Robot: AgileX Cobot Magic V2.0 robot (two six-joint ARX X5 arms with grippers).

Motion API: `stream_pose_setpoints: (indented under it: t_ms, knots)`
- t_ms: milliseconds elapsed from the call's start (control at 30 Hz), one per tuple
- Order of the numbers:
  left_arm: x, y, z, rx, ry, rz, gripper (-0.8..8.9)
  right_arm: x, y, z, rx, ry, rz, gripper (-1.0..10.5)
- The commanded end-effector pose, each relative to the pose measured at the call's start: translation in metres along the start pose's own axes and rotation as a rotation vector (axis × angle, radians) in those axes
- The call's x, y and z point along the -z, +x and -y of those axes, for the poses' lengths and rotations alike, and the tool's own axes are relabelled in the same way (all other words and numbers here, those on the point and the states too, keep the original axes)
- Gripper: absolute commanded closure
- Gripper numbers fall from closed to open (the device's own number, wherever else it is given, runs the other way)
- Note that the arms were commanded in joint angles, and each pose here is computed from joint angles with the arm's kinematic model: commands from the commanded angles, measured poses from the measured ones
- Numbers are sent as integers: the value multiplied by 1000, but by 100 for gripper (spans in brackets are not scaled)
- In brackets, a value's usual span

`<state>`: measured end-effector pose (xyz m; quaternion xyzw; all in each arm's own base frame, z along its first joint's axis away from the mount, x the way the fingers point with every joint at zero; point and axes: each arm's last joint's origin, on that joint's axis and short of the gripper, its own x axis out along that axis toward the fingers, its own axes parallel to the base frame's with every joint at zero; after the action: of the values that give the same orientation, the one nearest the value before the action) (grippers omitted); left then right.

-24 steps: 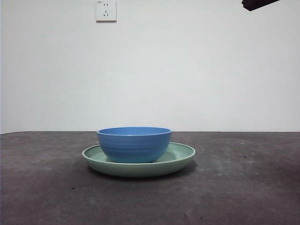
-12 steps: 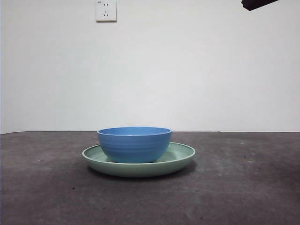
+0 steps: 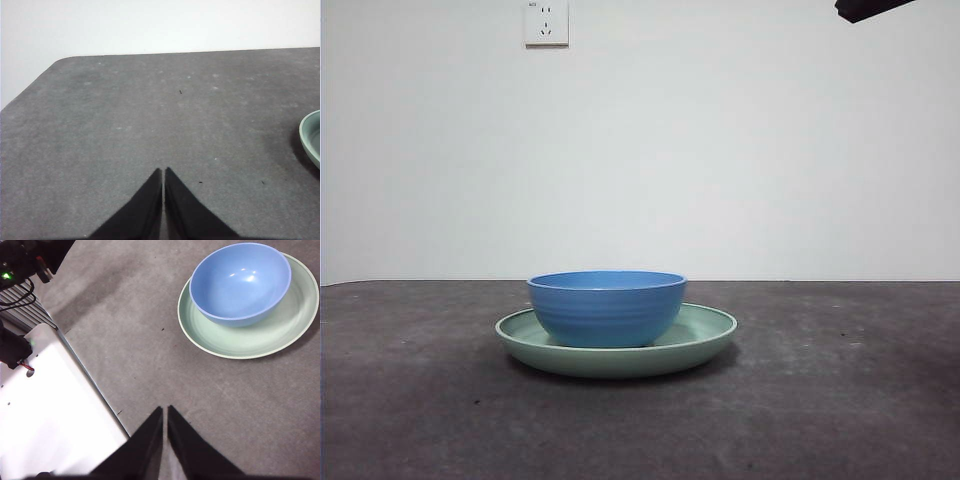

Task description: Pick up the blue bowl, put it on the green plate, put it on desk

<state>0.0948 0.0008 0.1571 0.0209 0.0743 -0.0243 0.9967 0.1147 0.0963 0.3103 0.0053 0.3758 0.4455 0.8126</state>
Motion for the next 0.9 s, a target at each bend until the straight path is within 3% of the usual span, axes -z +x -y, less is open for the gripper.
stream_pose_setpoints:
  t_ms: [33,200,333,500,667,900]
  knots:
    - [7,2,0,-1,-10,-26,804,-2,1,-1,-6,-15,3,938]
    - [7,2,0,-1,-10,-26,804,0,-16,6,59,-26,86,938]
    - [7,2,0,0,-10,-27,804,2,-44,16,195,3,251,938]
    - [7,2,0,0,-10,-27,804,15,-70,23,407,-84,511,938]
    - [7,2,0,-1,-10,-27,804,44,-65,37,586,-146,681,938]
    - [7,2,0,-1,-10,-27,804,91,-36,61,796,-117,791,938]
